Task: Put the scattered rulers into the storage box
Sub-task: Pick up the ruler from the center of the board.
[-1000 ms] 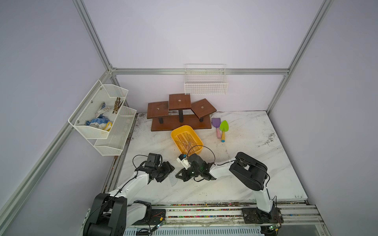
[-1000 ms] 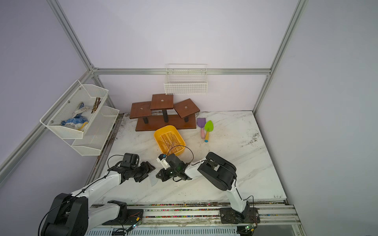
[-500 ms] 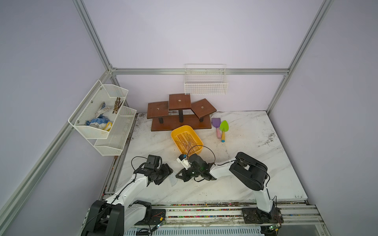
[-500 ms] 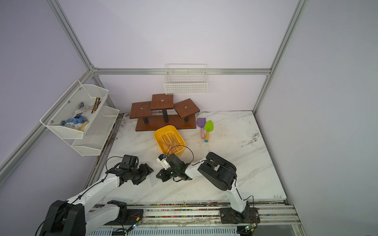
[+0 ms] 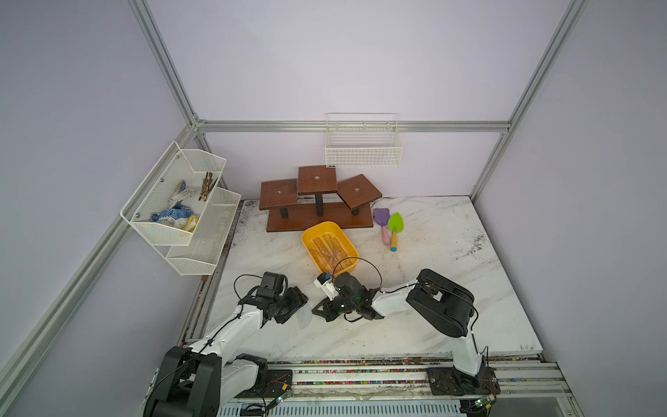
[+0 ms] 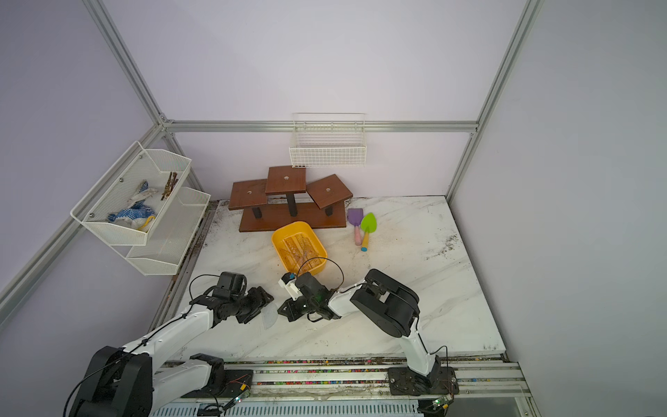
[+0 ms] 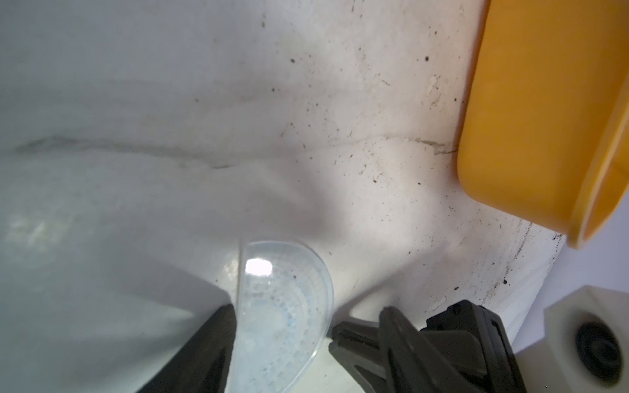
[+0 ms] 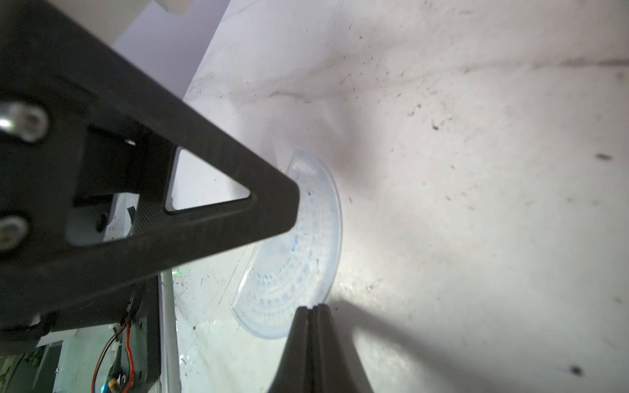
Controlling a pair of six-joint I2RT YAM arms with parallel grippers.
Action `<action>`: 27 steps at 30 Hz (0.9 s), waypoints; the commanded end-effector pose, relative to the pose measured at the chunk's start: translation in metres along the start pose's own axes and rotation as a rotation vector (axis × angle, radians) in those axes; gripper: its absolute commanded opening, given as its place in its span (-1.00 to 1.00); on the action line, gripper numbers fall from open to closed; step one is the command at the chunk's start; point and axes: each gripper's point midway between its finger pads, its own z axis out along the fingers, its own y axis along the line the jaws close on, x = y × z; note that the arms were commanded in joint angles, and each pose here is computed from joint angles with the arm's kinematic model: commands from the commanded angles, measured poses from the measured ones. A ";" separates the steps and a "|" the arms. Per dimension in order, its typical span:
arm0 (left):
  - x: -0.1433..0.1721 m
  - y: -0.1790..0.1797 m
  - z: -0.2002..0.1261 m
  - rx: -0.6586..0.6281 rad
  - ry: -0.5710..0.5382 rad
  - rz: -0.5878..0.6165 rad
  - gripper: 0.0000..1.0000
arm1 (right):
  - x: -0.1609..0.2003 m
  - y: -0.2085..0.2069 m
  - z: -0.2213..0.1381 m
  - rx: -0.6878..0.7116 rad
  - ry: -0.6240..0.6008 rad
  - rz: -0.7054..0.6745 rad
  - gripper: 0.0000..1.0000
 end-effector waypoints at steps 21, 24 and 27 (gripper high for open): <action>0.017 0.040 -0.001 -0.161 0.040 0.003 0.41 | -0.014 0.005 -0.010 -0.028 -0.025 0.074 -0.95; 0.017 0.039 -0.002 -0.154 0.046 0.006 0.44 | -0.017 0.008 -0.008 -0.033 -0.025 0.071 -0.95; 0.015 0.037 -0.004 -0.140 0.038 0.009 0.49 | -0.019 0.009 -0.005 -0.036 -0.024 0.070 -0.95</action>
